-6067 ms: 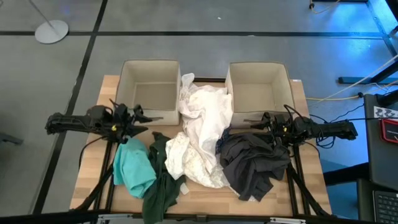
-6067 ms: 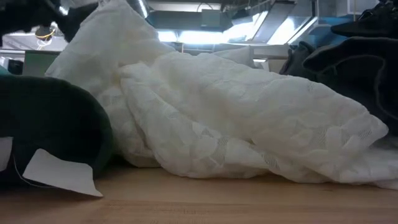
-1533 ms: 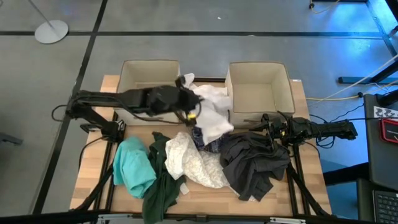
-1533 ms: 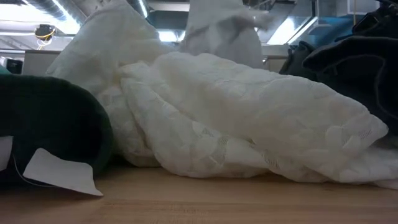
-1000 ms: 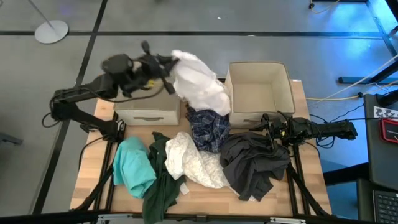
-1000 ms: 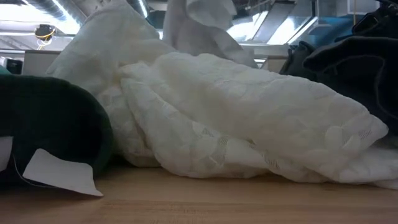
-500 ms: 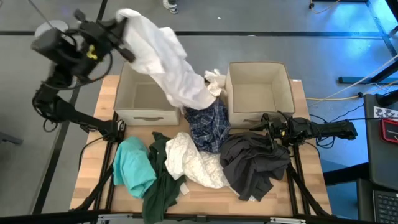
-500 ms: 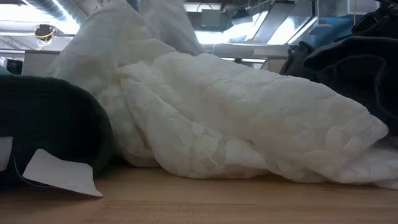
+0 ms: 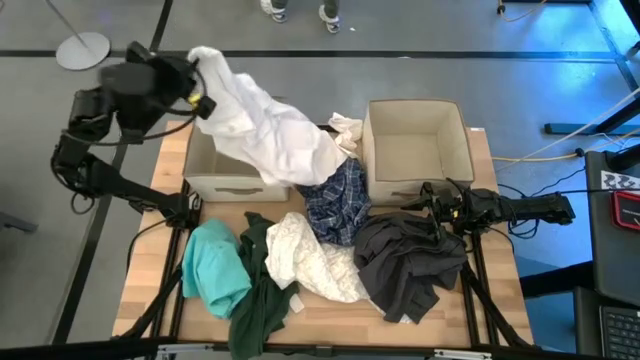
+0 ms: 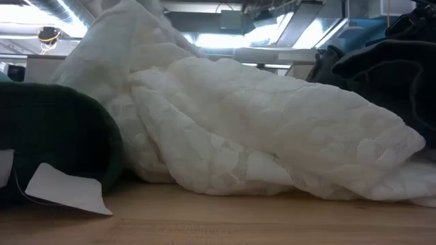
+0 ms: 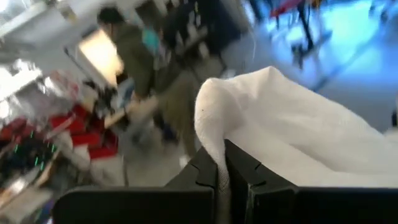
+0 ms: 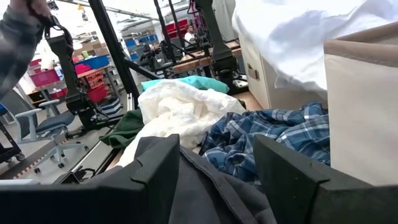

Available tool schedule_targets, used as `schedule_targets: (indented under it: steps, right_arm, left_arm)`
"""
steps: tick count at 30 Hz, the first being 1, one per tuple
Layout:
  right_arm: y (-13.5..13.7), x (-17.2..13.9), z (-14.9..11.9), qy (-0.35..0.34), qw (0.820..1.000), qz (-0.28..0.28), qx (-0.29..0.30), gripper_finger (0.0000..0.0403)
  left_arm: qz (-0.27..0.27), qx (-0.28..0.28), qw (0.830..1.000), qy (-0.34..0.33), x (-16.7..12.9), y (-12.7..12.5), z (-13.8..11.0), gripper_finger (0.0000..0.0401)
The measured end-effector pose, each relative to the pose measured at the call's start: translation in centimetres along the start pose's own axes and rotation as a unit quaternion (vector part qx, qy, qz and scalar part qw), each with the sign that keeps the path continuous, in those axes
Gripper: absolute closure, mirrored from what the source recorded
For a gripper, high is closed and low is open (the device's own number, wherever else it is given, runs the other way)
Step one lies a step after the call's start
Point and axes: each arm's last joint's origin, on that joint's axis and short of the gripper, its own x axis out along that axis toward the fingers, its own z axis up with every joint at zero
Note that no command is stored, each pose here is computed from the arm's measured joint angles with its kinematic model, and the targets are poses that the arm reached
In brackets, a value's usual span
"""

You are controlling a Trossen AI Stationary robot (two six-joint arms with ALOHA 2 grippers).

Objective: Sort clothes
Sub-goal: Put the white shirt into the left brown bin

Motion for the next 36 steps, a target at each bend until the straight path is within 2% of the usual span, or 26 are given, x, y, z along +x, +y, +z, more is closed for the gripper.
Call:
schedule_targets:
  steps: [3, 7, 14, 21, 26, 31, 36]
  right_arm:
    - [0.0, 0.0, 0.0, 0.0, 1.0, -0.001, 0.0, 0.0194]
    - [0.0, 0.0, 0.0, -0.002, 1.0, -0.006, 0.0, 0.0194]
    - [-0.1, 0.0, 0.0, -0.003, 1.0, -0.01, 0.002, 0.0194]
    - [-0.1, 0.0, 0.0, -0.004, 1.0, -0.01, 0.002, 0.0194]
    - [-0.1, 0.0, 0.0, -0.003, 1.0, -0.01, 0.006, 0.0194]
    - [-0.1, 0.0, 0.0, -0.004, 1.0, -0.01, 0.006, 0.0194]
    - [-0.1, 0.0, 0.0, -0.003, 1.0, -0.01, 0.006, 0.0194]
  left_arm:
    - [-0.009, -0.004, 0.998, 0.057, 0.8, -0.7, -1.3, 0.04]
    - [-0.02, -0.043, 0.991, 0.129, 1.9, -1.2, -2.7, 0.04]
    - [-0.029, -0.058, 0.975, 0.21, 4.5, -2.6, -4.6, 0.04]
    - [-0.051, -0.05, 0.95, 0.303, 7.7, -5.5, -8.0, 0.04]
    - [-0.123, -0.047, 0.919, 0.371, 9.6, -8.2, -11.0, 0.04]
    - [-0.171, -0.027, 0.898, 0.404, 11.0, -10.2, -13.4, 0.04]
    - [-0.173, -0.009, 0.894, 0.412, 11.5, -10.6, -14.4, 0.04]
